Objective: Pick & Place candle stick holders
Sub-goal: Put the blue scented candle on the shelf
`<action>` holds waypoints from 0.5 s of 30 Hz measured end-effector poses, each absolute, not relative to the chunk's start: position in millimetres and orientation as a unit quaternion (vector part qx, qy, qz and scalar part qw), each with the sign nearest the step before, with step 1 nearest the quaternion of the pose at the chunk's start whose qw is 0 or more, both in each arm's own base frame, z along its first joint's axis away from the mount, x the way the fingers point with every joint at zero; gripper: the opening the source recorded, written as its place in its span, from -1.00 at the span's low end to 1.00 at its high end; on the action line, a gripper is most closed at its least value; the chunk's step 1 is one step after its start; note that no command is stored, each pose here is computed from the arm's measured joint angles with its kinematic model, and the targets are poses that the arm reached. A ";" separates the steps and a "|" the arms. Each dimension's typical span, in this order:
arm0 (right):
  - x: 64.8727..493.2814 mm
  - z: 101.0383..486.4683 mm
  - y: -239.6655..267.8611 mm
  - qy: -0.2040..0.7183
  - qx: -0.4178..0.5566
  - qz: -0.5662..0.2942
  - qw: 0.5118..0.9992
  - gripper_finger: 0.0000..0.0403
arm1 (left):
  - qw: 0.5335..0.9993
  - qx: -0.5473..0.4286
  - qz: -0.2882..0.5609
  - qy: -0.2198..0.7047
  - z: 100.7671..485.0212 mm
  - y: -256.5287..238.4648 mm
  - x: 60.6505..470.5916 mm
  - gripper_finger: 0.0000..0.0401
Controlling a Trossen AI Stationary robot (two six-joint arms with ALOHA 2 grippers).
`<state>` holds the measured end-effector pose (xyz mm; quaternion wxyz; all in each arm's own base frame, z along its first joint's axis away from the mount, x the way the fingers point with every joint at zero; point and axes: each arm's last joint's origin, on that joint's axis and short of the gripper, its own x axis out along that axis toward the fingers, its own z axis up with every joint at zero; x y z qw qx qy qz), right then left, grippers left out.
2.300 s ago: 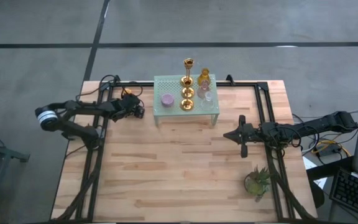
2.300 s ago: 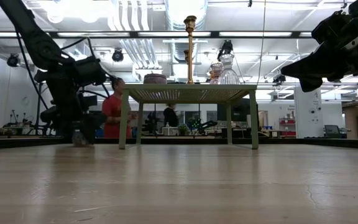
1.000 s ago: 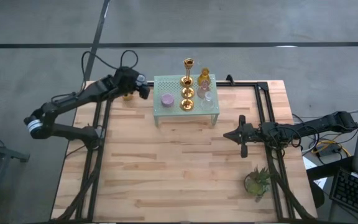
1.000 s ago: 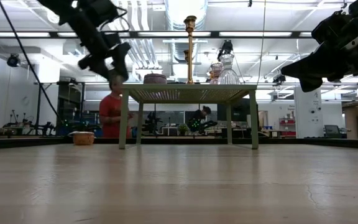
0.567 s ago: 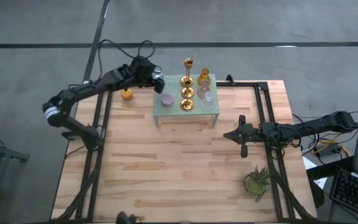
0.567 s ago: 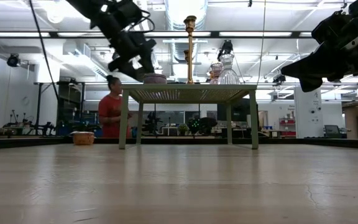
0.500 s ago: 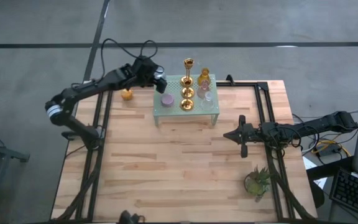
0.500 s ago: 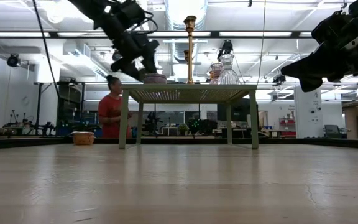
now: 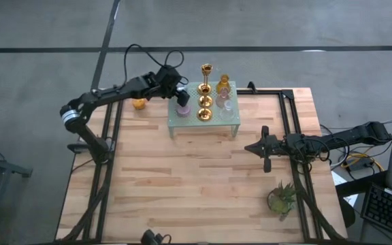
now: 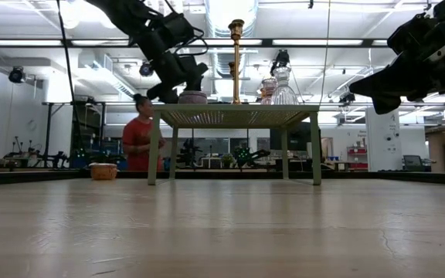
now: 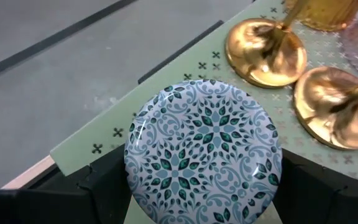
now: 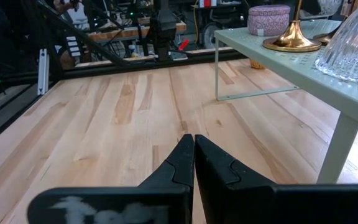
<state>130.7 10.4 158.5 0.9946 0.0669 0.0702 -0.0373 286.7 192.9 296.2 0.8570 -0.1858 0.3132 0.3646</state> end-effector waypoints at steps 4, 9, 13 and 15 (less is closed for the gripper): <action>130.7 158.5 10.4 0.070 0.067 -0.037 0.995 -0.96 | 0.861 -0.183 0.354 0.315 296.8 185.8 290.6 0.54; 130.7 158.5 10.4 0.070 0.067 -0.037 0.995 -0.96 | 0.867 -0.175 0.337 0.323 295.8 173.2 297.6 0.54; 130.7 158.5 10.4 0.070 0.067 -0.037 0.995 -0.96 | 0.864 -0.168 0.338 0.332 294.5 167.8 299.3 0.54; 130.7 158.5 10.4 0.070 0.067 -0.037 0.995 -0.96 | 0.862 -0.166 0.342 0.335 294.1 166.9 299.3 0.54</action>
